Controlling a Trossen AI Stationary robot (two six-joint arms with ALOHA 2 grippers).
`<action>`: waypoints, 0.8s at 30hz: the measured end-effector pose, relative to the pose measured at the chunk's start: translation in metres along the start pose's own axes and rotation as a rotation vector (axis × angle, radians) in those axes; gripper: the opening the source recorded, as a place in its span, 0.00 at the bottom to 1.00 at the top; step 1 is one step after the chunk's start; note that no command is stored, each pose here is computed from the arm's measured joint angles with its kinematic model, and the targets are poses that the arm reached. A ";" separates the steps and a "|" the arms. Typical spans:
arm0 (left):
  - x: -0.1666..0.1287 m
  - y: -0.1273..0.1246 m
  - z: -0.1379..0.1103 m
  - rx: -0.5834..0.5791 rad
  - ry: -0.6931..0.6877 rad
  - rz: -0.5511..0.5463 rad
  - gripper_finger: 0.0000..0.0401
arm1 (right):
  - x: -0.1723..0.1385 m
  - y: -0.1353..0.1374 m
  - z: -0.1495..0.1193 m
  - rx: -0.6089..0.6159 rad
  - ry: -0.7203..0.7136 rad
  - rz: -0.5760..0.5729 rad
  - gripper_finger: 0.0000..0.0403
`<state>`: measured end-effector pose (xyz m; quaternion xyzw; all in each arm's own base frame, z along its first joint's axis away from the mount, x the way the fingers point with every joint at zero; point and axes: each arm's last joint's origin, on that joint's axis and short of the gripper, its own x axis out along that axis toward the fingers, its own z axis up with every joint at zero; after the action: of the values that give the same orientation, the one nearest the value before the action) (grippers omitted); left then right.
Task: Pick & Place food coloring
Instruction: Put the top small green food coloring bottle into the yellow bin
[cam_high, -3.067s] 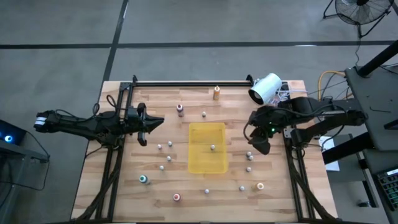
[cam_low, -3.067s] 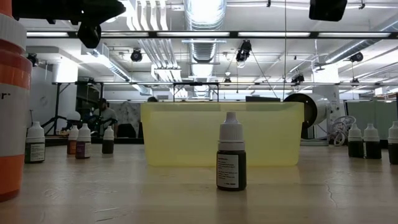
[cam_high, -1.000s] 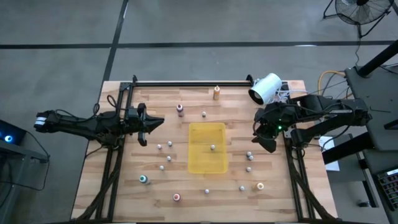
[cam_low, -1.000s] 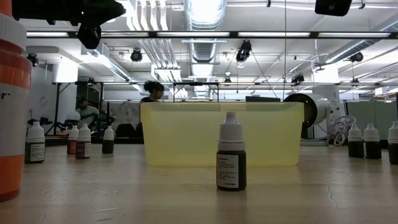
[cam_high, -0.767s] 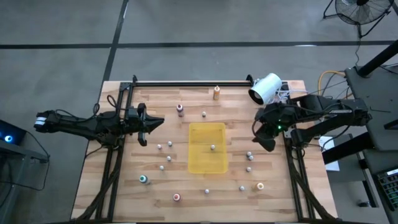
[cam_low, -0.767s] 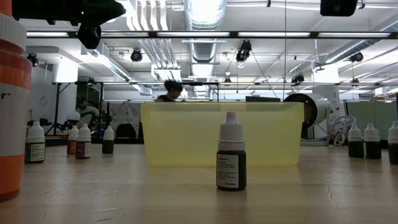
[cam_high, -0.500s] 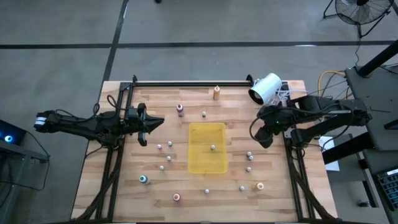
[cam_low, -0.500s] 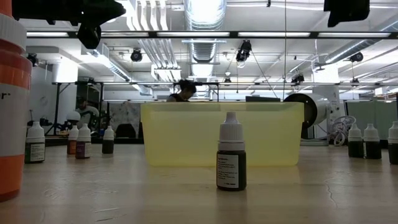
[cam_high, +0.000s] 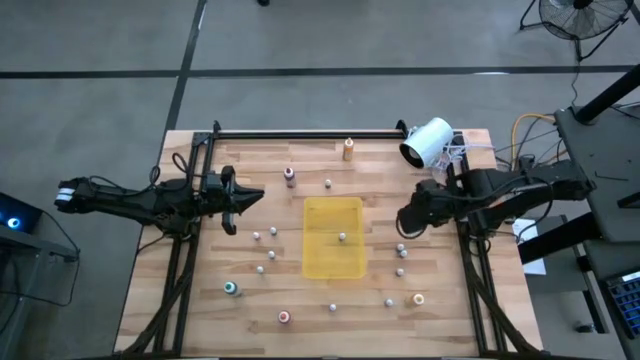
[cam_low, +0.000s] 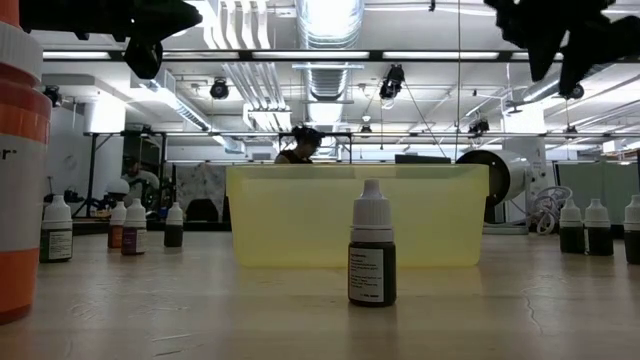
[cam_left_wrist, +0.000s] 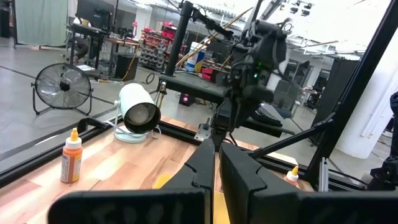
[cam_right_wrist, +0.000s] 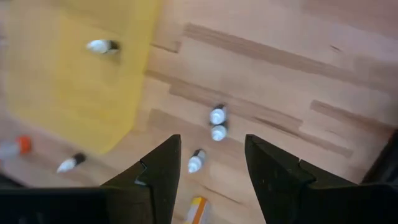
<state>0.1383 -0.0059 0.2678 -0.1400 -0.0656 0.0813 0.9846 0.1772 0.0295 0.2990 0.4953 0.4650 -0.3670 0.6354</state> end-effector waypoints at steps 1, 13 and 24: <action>0.000 0.000 0.000 0.000 0.000 0.000 0.00 | 0.004 -0.001 -0.002 0.018 0.003 -0.004 0.42; 0.000 0.000 0.000 0.000 0.000 0.000 0.00 | 0.036 0.009 -0.012 0.107 0.030 0.159 0.42; 0.000 0.000 0.000 0.000 0.001 0.000 0.00 | 0.044 0.011 -0.013 0.049 0.033 0.113 0.42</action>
<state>0.1383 -0.0059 0.2677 -0.1399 -0.0652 0.0814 0.9847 0.1976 0.0449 0.2595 0.5420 0.4375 -0.3338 0.6351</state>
